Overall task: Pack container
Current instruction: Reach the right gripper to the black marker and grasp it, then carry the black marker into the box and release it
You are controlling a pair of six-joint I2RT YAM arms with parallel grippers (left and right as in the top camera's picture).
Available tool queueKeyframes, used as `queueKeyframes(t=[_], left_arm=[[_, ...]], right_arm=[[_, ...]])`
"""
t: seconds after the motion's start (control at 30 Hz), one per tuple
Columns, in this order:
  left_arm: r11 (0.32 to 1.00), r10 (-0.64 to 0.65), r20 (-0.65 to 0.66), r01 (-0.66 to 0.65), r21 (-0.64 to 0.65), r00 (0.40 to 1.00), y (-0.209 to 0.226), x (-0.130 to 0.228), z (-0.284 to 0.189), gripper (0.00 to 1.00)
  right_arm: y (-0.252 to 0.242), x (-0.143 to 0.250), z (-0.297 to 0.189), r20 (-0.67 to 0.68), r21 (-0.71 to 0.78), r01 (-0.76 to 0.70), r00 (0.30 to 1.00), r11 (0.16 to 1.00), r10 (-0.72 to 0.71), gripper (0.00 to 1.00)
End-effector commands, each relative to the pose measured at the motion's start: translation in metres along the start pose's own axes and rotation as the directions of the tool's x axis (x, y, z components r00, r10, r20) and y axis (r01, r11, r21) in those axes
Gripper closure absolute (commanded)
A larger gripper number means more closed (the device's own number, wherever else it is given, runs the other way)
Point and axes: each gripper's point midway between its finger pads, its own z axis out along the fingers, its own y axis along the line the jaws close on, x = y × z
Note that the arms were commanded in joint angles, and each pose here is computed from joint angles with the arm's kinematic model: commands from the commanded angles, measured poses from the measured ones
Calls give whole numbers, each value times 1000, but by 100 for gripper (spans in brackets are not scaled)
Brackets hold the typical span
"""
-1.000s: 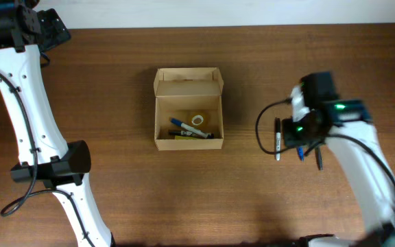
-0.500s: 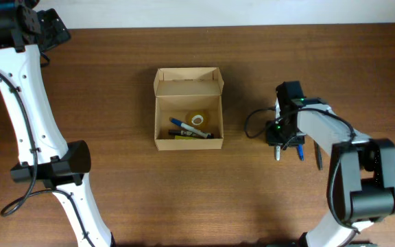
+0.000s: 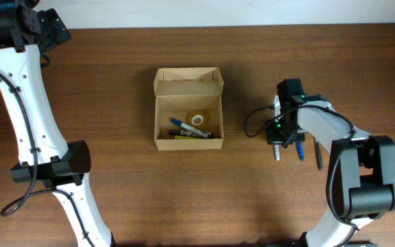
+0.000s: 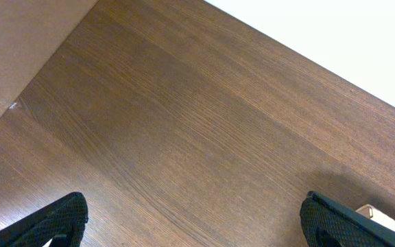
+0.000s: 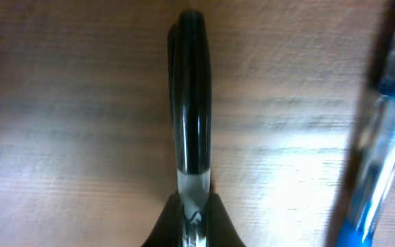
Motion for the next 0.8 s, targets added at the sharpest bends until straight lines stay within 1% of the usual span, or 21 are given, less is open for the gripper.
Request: queueKeyframes(t=[0.0,0.13,0.17,0.2,0.23,0.3,0.37,0.4,0.5,0.6,0.7,0.77], left_arm=[[1000,-3,36,3,3,999,7,-6,-16,0],[1000,-3,36,3,3,999,7,-6,-16,0],[1000,-3,36,3,3,999,7,-6,-16,0],[1000,-3,36,3,3,999,7,-6,-16,0],[1000,-3,36,3,3,999,7,-6,-16,0],[1000,-3,36,3,3,999,7,-6,-16,0],[1000,-3,36,3,3,999,7,-6,-16,0],[1000,-3,36,3,3,999,7,-6,-16,0],[1000,-3,36,3,3,999,7,-6,-16,0],[1000,-3,36,3,3,999,7,-6,-16,0],[1000,-3,36,3,3,999,7,-6,-16,0],[1000,-3,36,3,3,999,7,-6,-16,0]], right_arm=[[13,-25,-39,74,-59,38,997,998,-33,96],[29,-55,-128,245,-65,119,964,991,-100,96],[40,-65,-173,335,-51,181,929,982,-154,96],[47,-68,-197,381,-41,217,906,975,-185,96],[58,-70,-229,440,-18,280,864,960,-243,96],[76,-68,-263,497,22,376,800,926,-337,96],[95,-62,-287,524,74,486,724,871,-449,96],[103,-58,-292,526,92,528,694,844,-491,96],[134,-42,-291,492,157,689,567,708,-660,96],[165,-25,-274,419,189,827,420,530,-805,96],[200,-12,-246,338,198,928,238,316,-911,96],[217,-12,-229,310,191,952,174,240,-935,96]])
